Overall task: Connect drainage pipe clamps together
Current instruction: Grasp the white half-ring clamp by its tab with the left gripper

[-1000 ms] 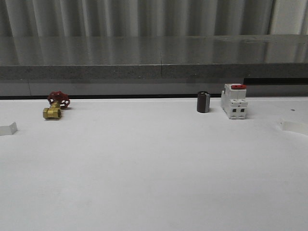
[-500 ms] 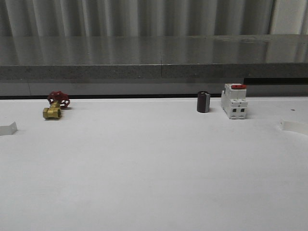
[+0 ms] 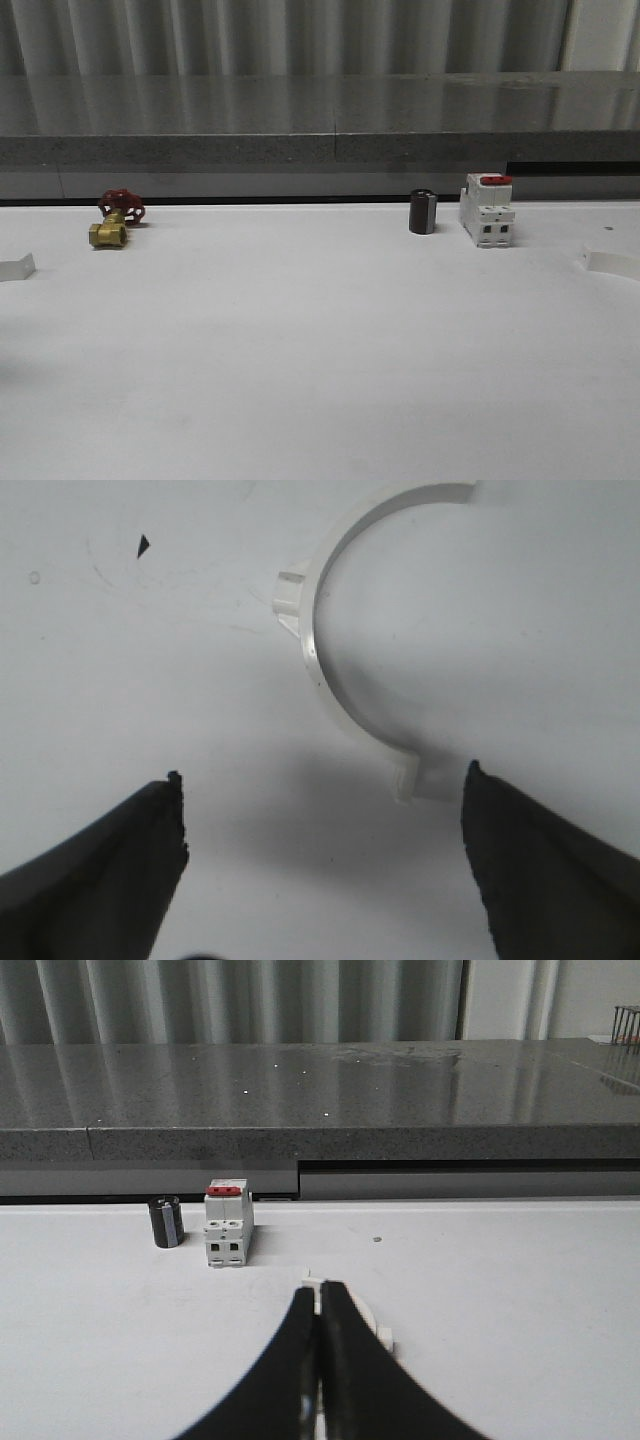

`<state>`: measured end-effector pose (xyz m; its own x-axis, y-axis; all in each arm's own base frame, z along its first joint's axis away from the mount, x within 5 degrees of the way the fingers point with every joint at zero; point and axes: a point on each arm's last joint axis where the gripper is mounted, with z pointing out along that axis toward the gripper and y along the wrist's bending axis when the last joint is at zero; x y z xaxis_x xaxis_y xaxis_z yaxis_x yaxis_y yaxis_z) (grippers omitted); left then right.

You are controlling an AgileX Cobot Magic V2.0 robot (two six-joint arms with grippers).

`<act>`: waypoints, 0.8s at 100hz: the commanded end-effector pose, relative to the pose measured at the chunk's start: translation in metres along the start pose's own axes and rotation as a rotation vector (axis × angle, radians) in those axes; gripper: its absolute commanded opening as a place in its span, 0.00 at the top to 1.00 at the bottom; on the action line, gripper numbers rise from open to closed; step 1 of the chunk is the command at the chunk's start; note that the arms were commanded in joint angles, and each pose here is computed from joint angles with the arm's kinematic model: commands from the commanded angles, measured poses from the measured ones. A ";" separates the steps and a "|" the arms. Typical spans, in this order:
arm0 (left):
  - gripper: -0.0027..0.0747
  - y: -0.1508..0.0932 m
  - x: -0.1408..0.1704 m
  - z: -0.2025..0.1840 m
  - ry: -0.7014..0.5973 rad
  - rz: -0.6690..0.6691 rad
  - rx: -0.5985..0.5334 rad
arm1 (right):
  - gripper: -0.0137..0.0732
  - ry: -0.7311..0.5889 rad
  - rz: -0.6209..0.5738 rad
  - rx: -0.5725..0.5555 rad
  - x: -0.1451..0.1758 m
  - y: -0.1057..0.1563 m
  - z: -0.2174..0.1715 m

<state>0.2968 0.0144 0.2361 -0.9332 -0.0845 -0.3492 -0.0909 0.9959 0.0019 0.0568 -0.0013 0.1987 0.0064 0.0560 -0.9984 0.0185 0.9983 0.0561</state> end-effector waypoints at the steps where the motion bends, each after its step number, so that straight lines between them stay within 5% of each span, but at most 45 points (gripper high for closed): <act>1: 0.26 -0.001 -0.024 0.004 -0.015 0.015 0.000 | 0.92 -0.110 -0.004 -0.013 -0.013 0.001 -0.002; 36: 0.27 -0.003 -0.066 0.063 0.069 0.025 -0.003 | 0.92 -0.110 -0.004 -0.013 -0.013 0.001 -0.002; 70: 0.29 -0.004 -0.074 0.091 0.107 0.026 -0.004 | 0.92 -0.110 -0.004 -0.013 -0.013 0.001 -0.002; 80: 0.42 -0.004 -0.075 0.092 0.104 0.027 -0.006 | 0.92 -0.110 -0.004 -0.013 -0.013 0.001 -0.002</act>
<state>0.3944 0.0189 0.1511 -0.9838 -0.0630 -0.1681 -0.0666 0.9977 0.0157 0.0568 -0.0013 0.1987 0.0064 0.0560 -0.9984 0.0185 0.9983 0.0561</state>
